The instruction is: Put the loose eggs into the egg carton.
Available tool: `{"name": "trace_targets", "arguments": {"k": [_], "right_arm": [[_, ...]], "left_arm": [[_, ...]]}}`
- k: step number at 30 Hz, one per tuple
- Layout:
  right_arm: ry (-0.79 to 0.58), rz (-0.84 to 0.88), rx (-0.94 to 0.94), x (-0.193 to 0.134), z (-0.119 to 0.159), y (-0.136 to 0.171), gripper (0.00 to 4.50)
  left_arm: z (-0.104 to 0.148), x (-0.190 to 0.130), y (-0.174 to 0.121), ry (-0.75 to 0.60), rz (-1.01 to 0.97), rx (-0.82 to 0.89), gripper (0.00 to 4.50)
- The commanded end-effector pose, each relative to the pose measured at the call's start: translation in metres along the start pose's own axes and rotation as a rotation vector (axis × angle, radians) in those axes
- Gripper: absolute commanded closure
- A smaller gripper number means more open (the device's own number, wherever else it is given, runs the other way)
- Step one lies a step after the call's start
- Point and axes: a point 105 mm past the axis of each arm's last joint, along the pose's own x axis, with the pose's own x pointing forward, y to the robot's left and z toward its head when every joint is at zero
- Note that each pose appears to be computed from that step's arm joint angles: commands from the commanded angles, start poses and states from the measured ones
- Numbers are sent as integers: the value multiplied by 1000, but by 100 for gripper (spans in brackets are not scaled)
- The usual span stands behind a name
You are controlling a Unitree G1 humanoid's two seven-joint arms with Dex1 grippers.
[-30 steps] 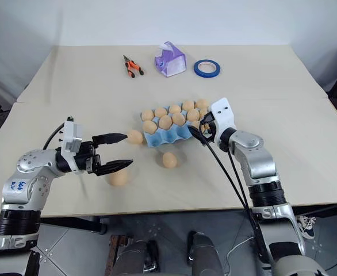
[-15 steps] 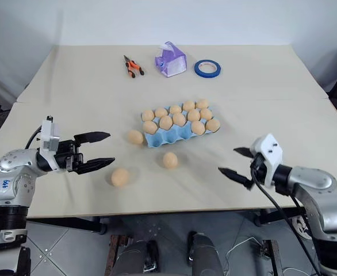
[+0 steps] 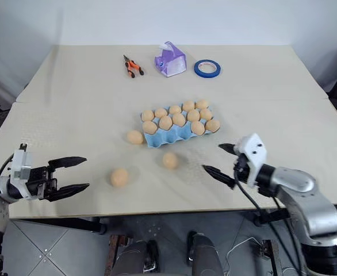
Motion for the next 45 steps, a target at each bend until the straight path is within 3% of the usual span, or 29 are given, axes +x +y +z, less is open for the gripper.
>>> {"name": "trace_targets", "arguments": {"k": [1,9,20,23,28,30,36,45], "right_arm": [[-27,21,-2,23,11,16,3],[-2,122,44,63,3,41,3],[19,175,9,97,-10,53,3],[-2,177,-7,99,-7,53,58],[-30,151,-32,95,1,47,235],[-54,122,-35,91,13,38,270],[-116,-23,-52,77,50,-5,286],[-102,-80,-108,88,53,-36,286]], "left_arm": [[13,-5,-3,-27,19,50,0],[13,-5,-7,-37,51,48,0],[13,2,-9,-54,76,52,0],[13,5,-9,-58,77,53,0],[13,7,-7,-65,79,52,0],[13,9,-6,-66,74,52,0],[14,13,-4,-72,62,54,0],[14,20,-1,-82,54,54,0]]}}
